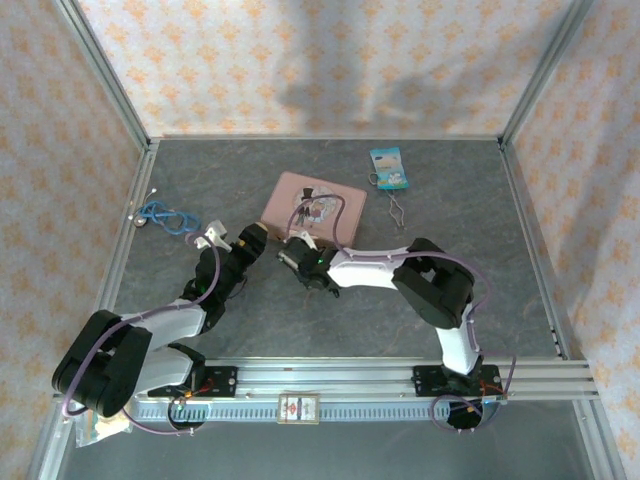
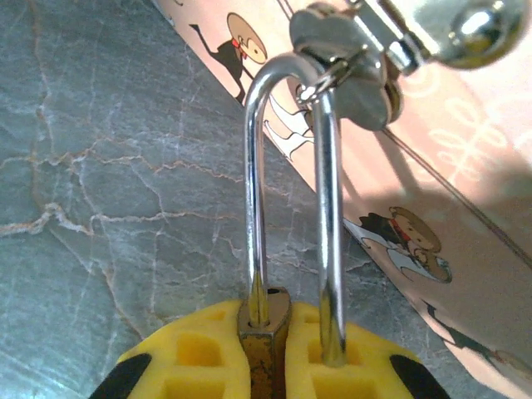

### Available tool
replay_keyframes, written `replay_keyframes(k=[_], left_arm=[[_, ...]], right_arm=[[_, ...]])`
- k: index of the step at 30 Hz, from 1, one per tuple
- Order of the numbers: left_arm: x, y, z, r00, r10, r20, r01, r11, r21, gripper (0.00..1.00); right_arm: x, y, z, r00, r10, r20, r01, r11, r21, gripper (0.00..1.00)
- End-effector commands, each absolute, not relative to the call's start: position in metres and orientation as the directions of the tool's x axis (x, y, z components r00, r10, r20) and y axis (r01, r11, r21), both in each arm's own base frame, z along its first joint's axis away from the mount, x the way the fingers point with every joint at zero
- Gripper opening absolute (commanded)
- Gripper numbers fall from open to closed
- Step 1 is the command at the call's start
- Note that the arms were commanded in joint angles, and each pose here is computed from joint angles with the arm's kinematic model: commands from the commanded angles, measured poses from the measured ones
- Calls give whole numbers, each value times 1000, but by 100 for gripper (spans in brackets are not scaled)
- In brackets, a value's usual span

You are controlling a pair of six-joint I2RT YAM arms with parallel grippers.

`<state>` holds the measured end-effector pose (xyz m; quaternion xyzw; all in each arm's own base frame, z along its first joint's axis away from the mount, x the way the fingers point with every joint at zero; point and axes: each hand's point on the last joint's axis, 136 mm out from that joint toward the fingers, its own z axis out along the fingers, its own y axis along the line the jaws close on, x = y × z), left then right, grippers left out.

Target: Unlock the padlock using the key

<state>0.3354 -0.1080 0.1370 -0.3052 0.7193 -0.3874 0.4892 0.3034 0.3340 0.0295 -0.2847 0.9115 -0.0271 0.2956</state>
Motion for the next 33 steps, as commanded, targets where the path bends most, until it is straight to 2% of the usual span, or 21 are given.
replay_keyframes(k=[1, 10, 15, 19, 23, 28, 33], left_arm=[[333, -102, 136, -324, -806, -495, -58, 539, -840, 72], [345, -98, 143, -318, -769, -555, -25, 592, -806, 76], [373, -106, 151, -362, -711, -603, 31, 637, -770, 76], [394, -115, 148, -414, -698, -584, 75, 613, -787, 76], [407, -127, 143, -455, -665, -592, 113, 616, -779, 75], [409, -139, 132, -504, -649, -570, 140, 590, -795, 70], [404, -153, 126, -545, -628, -556, 175, 563, -808, 59]], right_arm=[[300, 340, 46, -616, -581, -531, -614, 777, -137, 0], [309, 333, 57, -572, -629, -526, -723, 689, -37, 0], [309, 334, 60, -505, -675, -538, -777, 627, -56, 0], [311, 329, 58, -487, -700, -523, -788, 610, -83, 0], [311, 329, 60, -499, -689, -525, -796, 604, -36, 0], [315, 338, 64, -504, -671, -544, -799, 601, -1, 0], [319, 345, 57, -508, -683, -525, -805, 593, 7, 0]])
